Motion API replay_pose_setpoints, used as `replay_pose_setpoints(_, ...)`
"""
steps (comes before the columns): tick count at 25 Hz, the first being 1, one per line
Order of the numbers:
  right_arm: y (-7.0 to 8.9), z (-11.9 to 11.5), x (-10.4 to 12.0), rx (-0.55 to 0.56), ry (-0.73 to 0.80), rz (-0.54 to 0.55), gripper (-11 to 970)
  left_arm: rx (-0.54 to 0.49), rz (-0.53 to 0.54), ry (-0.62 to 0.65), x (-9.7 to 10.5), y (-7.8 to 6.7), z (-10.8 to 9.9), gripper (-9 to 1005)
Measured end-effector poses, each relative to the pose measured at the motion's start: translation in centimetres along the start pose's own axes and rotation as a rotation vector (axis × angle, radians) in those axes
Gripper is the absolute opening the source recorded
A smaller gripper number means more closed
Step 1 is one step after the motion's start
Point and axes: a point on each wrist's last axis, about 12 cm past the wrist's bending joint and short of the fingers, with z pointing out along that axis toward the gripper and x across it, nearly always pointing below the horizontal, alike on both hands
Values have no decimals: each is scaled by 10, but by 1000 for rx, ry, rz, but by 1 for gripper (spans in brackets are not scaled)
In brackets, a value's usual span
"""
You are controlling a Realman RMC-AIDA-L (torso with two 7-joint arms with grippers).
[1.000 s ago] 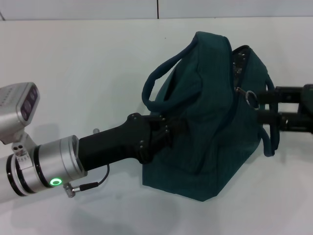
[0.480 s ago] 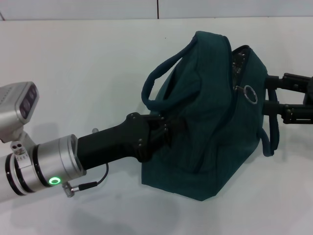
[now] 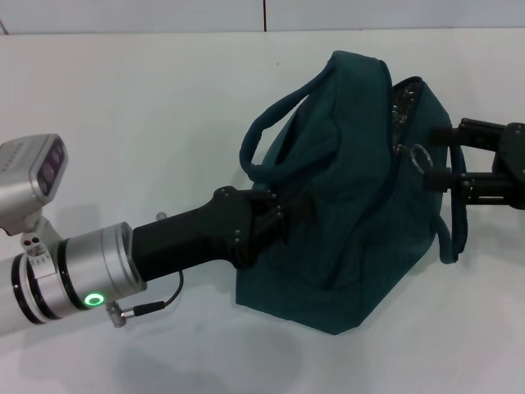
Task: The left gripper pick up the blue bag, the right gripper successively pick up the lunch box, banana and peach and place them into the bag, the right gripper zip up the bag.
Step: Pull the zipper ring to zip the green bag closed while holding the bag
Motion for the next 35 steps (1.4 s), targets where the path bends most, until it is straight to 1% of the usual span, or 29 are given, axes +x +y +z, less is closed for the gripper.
replay_pose_setpoints(9,-3,3,1,13,3,10,856,-9,-1,-12,0,0,-1,41)
replay_pose_setpoints(12,-4,8,3,-6,6,35,852,-9,0,-12,-1,0,-1,41)
replay_pose_setpoints(16,-4,12,4,-23,11,41,847,-9,1,-12,-1,1,-1,41)
replay_pose_setpoints(23,1,23,9,-62,25,63,837,-10,-1,-13,-1,0,-2,41)
replay_pose_setpoints(35,0,19,12,-47,32,95,822,-7,0,-12,-2,1,-1,41)
